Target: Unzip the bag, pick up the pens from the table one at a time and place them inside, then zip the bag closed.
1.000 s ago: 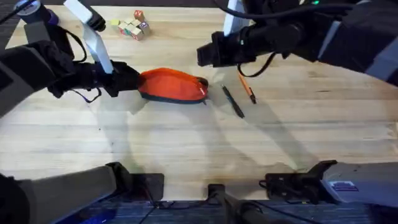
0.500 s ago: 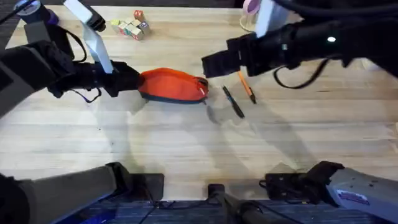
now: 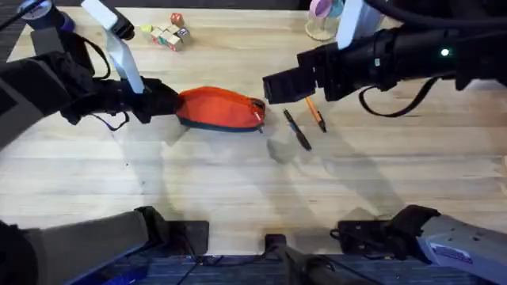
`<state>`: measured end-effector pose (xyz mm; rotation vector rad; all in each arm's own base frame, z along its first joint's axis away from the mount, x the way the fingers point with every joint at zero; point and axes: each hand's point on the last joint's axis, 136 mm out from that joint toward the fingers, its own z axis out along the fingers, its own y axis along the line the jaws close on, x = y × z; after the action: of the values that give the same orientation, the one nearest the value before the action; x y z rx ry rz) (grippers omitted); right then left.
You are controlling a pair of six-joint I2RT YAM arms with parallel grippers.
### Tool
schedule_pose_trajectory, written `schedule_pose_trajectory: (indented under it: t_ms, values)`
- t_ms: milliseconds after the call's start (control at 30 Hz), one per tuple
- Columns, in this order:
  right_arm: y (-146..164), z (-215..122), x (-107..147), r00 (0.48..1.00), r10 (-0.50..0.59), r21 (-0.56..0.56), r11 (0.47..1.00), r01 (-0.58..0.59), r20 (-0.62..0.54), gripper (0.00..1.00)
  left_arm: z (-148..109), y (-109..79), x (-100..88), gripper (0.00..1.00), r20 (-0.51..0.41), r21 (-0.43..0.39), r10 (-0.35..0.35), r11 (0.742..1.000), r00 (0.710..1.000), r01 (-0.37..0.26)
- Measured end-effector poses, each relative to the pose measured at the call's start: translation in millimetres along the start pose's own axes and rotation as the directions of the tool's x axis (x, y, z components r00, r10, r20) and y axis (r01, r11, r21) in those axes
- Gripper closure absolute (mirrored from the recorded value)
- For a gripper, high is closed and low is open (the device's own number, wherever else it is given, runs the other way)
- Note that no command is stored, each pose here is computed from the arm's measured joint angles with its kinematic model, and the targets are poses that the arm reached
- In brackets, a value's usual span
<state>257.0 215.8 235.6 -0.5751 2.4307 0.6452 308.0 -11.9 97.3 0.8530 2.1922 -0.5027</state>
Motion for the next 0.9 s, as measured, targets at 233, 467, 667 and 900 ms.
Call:
schedule_pose_trajectory:
  t_ms: [233, 467, 667, 900]
  values:
    - [3.8, 10.7, 8.7, 0.999, -0.006, -0.005, 1.000, 0.006, -0.050, 0.005, 0.0, 0.0, 0.0, 0.959, 0.000, 0.000, 0.000, 1.000, 1.000, 0.000]
    - [19.1, 40.2, 27.7, 0.987, -0.051, -0.023, 0.999, 0.048, -0.154, 0.005, 0.0, 0.6, -0.4, 0.959, 0.002, -0.002, 0.003, 1.000, 1.000, -0.003]
    - [12.6, 61.3, 38.6, 0.975, -0.066, 0.036, 0.997, 0.075, -0.212, 0.005, 0.0, 0.6, -0.5, 0.959, 0.002, -0.002, 0.003, 1.000, 1.000, -0.003]
    - [15.9, 70.7, 31.7, 0.978, -0.100, 0.055, 0.992, 0.111, -0.183, 0.005, 0.0, 0.6, -0.5, 0.959, 0.002, -0.002, 0.003, 1.000, 1.000, -0.003]
